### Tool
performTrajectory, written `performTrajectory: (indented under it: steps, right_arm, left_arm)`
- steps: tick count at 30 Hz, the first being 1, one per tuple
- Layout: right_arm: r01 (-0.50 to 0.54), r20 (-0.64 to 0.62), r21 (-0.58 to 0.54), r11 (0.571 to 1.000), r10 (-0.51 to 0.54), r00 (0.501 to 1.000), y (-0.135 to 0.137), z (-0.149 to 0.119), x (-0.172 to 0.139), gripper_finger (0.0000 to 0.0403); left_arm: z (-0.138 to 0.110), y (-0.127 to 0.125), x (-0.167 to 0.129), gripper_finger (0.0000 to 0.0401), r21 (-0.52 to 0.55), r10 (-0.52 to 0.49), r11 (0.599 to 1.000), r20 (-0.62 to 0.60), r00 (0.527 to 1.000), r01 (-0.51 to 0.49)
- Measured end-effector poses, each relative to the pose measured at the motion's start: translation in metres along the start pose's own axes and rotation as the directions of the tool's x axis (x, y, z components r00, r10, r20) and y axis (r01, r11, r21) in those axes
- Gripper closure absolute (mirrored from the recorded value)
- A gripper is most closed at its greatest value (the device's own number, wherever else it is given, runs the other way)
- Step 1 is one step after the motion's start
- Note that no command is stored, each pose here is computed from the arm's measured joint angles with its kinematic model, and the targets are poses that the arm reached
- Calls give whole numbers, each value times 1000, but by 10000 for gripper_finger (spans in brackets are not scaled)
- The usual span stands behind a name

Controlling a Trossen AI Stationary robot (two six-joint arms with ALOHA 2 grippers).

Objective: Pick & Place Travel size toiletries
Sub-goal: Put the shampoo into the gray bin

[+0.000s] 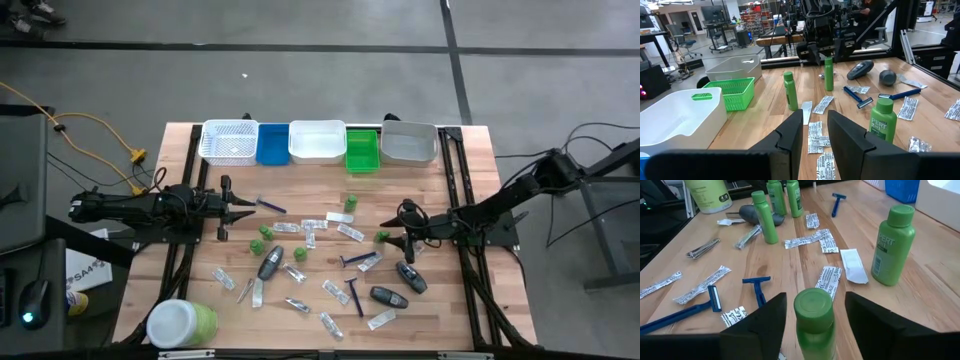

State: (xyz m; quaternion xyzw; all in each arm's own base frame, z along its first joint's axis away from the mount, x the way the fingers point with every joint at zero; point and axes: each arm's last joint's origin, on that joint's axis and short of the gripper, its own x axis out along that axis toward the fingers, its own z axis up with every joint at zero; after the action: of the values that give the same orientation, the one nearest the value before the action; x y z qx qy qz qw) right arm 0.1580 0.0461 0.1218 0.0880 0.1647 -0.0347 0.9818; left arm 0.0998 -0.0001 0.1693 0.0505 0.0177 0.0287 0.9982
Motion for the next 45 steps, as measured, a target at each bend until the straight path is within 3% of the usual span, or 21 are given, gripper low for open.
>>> performTrajectory:
  steps: [12,17,23,27,31,36,40,45]
  right_arm:
    - [3,3,1,1000,-3,1000,0,0,0,307]
    - [18,11,3,1000,-18,1000,0,1,0,313]
    - [151,116,33,988,-154,981,-3,9,-1,304]
    - [318,211,33,947,-318,924,-5,21,-3,313]
    - [554,291,54,831,-544,787,-8,40,-5,313]
    - [809,310,114,577,-794,523,-20,69,-7,305]
    - [903,283,152,401,-893,349,-36,89,-8,309]
    - [933,245,250,257,-949,196,-65,103,-9,306]
  left_arm:
    - [0,0,0,311,0,0,1000,1,1000,0]
    - [0,0,0,311,0,0,1000,0,1000,0]
    - [0,0,0,311,0,0,1000,0,1000,0]
    - [0,0,0,311,0,0,1000,1,1000,0]
    - [0,0,0,311,0,0,1000,1,1000,0]
    - [0,0,0,311,0,0,1000,1,1000,0]
    - [0,0,0,311,0,0,1000,1,1000,0]
    - [0,0,0,311,0,0,1000,1,1000,0]
